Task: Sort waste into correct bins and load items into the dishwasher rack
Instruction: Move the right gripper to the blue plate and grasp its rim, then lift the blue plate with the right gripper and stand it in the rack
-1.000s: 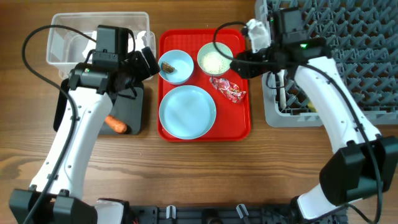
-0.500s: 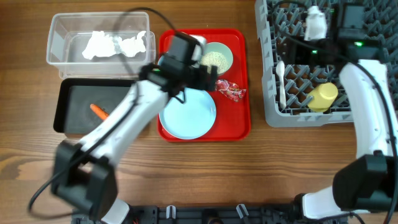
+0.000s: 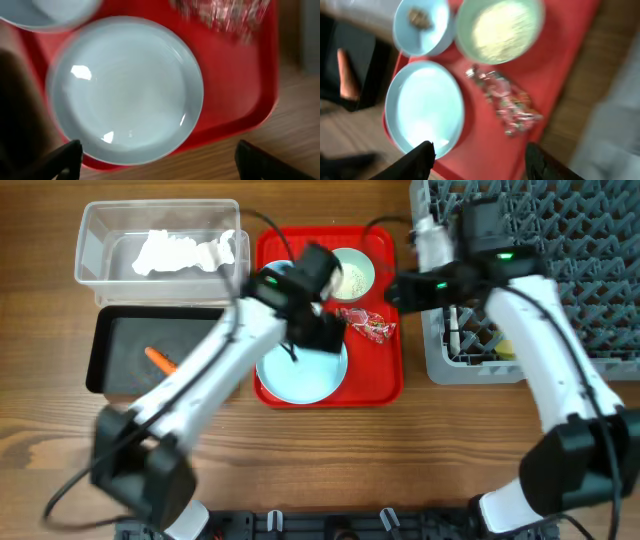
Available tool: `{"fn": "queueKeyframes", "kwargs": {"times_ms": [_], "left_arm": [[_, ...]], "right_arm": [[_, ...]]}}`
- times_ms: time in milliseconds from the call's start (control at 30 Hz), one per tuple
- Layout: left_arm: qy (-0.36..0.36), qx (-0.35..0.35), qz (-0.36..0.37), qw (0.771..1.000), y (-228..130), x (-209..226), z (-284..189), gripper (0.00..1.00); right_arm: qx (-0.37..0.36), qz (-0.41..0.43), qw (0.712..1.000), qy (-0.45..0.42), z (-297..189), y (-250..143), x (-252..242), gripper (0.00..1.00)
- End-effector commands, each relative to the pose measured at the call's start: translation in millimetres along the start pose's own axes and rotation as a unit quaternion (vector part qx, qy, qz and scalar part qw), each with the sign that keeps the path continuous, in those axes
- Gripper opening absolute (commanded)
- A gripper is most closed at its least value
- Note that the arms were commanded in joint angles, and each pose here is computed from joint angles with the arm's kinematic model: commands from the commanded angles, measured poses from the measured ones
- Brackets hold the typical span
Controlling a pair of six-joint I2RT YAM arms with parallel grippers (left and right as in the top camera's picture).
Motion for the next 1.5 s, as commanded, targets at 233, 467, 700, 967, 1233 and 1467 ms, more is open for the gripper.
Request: {"fn": "queueKeyframes", "kwargs": {"times_ms": [233, 467, 700, 967, 1233, 1467], "left_arm": [[0.013, -0.284, -0.291, 0.914, 49.8, 162.7, -199.8, 1.00], [0.045, -0.282, -0.344, 0.895, 53.0, 205.6, -196.2, 1.00], [0.056, -0.250, -0.347, 0.902, 55.7, 208.8, -176.4, 1.00], [0.059, -0.243, -0.348, 0.904, 55.3, 209.4, -172.8, 1.00], [0.059, -0.243, -0.348, 0.904, 55.4, 209.4, -172.8, 1.00], [0.059, -0.243, -0.348, 0.903, 55.4, 209.4, -172.8, 1.00]], "right_arm": [[0.155, -0.034, 0.987, 0.037, 116.0, -49.5, 49.2, 0.60], [0.237, -0.043, 0.969, 0.052, 148.7, -91.7, 52.8, 0.56], [0.249, -0.052, 0.967, 0.031, 164.9, -111.6, 43.5, 0.32], [0.256, -0.030, 0.966, -0.027, 169.6, -124.5, 23.9, 0.04], [0.244, -0.034, 0.969, -0.027, 150.6, -114.1, 30.6, 0.04], [0.103, -0.071, 0.990, -0.066, 63.1, -44.1, 49.4, 0.04]]}}
Point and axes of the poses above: each gripper's point midway between its finger pads, its own z axis out along the fingers, its own x axis along the line the jaws close on, y = z × x, the point moved 2 cm from there along -z, back along the fingers, and after that the axes turned 10 degrees about -z, right-handed, at the moved point
